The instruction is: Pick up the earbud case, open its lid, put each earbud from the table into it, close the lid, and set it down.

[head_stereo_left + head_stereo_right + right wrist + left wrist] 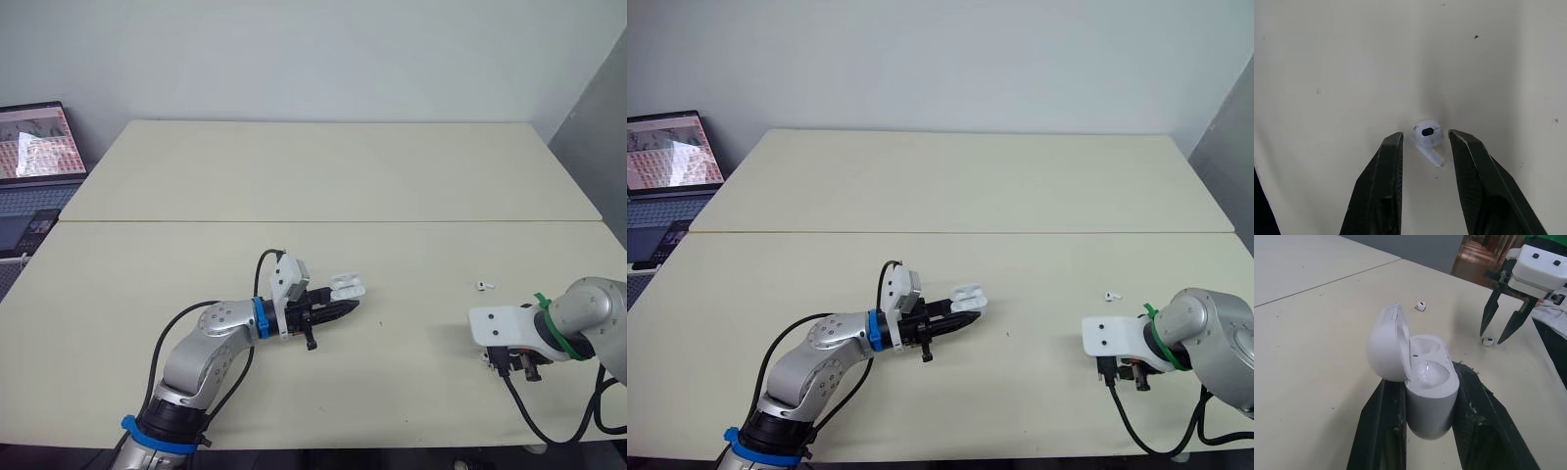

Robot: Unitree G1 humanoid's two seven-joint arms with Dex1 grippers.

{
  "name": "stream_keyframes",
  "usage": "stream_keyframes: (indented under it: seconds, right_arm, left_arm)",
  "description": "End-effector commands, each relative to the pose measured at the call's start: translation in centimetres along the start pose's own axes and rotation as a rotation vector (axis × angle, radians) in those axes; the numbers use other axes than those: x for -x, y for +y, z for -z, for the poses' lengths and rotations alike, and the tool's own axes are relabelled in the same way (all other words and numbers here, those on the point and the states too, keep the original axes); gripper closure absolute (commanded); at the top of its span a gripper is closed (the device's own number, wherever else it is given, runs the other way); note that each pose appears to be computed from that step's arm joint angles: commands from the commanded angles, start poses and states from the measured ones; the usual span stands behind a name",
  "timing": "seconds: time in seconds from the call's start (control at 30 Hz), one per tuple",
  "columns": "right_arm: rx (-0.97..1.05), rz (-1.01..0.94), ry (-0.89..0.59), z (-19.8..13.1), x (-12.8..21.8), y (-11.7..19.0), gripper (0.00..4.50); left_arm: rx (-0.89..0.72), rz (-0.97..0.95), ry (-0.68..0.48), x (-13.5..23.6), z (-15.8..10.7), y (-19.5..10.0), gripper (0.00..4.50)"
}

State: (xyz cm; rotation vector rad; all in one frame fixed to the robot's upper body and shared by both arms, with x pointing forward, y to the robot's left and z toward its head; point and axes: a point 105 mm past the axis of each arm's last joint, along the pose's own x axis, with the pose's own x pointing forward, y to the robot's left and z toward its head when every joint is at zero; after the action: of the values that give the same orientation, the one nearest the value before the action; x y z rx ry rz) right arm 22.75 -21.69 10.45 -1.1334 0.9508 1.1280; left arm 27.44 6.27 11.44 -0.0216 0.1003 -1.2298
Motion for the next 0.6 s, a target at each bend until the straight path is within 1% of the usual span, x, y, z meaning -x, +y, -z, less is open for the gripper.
stream_keyframes:
  seconds: [0.03,0.6]
  right_arm:
    - [0.031,0.014,0.016,0.25,0.41,-0.22,3.00]
    - [0.046,0.031,0.003,0.19,-0.09,-0.79,3.00]
  left_arm:
    - [-0.037,0.022,-0.026,-0.27,-0.85,-0.35,3.69]
    - [-0.045,0.019,-0.013,-0.05,-0.54,-0.55,3.69]
